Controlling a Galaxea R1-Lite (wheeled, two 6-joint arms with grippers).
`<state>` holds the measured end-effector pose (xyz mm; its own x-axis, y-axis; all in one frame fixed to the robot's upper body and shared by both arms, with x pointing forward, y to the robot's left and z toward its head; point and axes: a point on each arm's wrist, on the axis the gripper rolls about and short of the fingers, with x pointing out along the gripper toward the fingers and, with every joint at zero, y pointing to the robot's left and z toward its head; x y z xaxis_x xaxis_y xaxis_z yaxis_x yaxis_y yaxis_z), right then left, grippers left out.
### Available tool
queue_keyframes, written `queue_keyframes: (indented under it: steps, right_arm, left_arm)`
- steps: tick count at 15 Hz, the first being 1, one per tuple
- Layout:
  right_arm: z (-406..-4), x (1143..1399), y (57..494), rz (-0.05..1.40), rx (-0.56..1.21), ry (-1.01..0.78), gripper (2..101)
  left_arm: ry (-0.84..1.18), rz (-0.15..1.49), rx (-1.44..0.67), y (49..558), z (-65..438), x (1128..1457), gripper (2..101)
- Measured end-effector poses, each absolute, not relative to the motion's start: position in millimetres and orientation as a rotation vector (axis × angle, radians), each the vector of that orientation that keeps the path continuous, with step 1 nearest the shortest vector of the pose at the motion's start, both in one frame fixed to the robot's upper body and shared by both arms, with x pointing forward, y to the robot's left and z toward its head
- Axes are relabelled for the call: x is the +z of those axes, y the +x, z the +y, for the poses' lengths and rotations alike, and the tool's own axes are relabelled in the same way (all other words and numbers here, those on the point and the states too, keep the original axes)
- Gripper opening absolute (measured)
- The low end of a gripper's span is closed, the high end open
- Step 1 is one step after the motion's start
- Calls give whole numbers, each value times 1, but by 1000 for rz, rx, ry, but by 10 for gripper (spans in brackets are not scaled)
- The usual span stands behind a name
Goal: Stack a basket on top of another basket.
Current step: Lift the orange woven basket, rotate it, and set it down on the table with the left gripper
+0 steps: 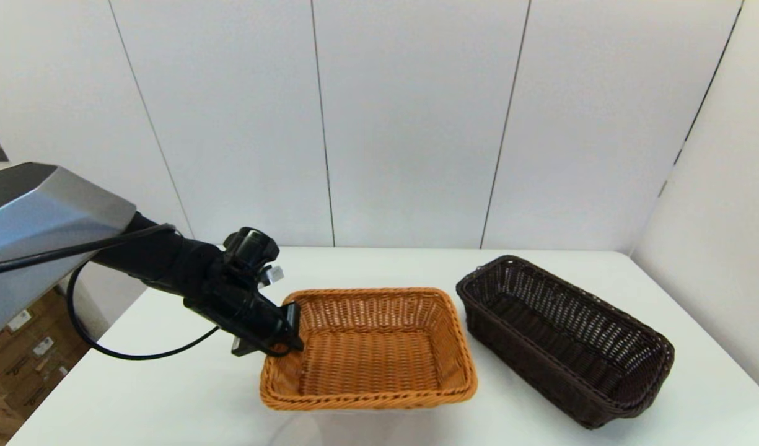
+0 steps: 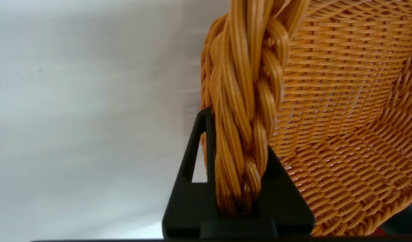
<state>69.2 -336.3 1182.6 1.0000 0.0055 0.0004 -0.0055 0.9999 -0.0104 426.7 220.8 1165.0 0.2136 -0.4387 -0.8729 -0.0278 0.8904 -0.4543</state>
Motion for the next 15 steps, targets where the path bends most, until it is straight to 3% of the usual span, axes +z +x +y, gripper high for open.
queue_keyframes:
  steps: [15]
  right_arm:
    - [-336, 1183, 69, 0, 6, -10, 980]
  left_arm:
    - [-457, 1345, -261, 447, 214, 1159, 149]
